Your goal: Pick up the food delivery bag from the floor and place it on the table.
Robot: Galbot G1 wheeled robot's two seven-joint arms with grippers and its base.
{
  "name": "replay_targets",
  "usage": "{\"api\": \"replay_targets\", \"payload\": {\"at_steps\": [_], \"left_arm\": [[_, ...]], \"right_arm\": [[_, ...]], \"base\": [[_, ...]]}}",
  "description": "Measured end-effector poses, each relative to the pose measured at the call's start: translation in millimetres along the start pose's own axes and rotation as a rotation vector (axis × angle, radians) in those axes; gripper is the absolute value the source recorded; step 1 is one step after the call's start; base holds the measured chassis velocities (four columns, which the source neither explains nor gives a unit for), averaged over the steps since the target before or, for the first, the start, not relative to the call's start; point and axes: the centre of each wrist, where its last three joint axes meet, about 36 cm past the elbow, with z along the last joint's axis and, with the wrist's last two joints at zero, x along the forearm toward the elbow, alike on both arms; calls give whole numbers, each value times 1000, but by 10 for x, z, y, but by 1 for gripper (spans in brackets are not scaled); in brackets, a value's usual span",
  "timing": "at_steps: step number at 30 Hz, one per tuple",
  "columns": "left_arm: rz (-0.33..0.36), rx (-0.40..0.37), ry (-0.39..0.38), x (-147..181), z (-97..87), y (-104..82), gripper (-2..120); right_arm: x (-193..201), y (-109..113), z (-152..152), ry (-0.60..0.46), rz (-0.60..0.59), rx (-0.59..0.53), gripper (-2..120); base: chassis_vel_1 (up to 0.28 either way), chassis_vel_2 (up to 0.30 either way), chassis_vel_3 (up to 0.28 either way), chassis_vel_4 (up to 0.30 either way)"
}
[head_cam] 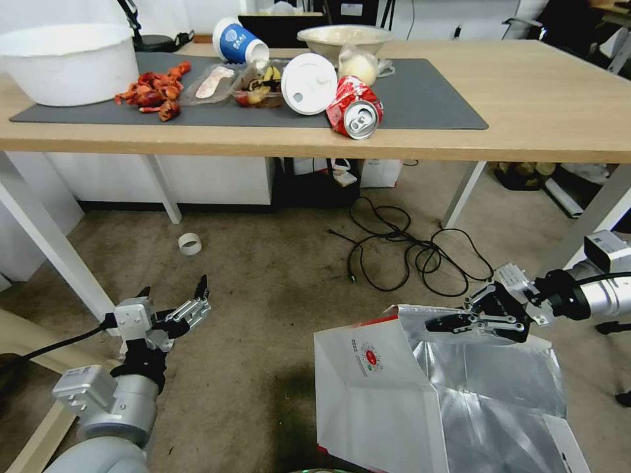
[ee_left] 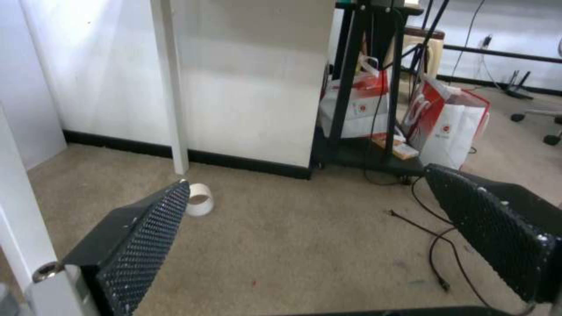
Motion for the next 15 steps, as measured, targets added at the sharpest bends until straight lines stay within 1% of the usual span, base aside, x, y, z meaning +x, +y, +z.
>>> {"api": "replay_targets", "payload": {"at_steps": [15], "left_arm": [[-1,-1,1,0,-1,1,100]], "right_arm": [[3,-2,0,1,-4,0,0]], "base": [[0,0,0,0]]}}
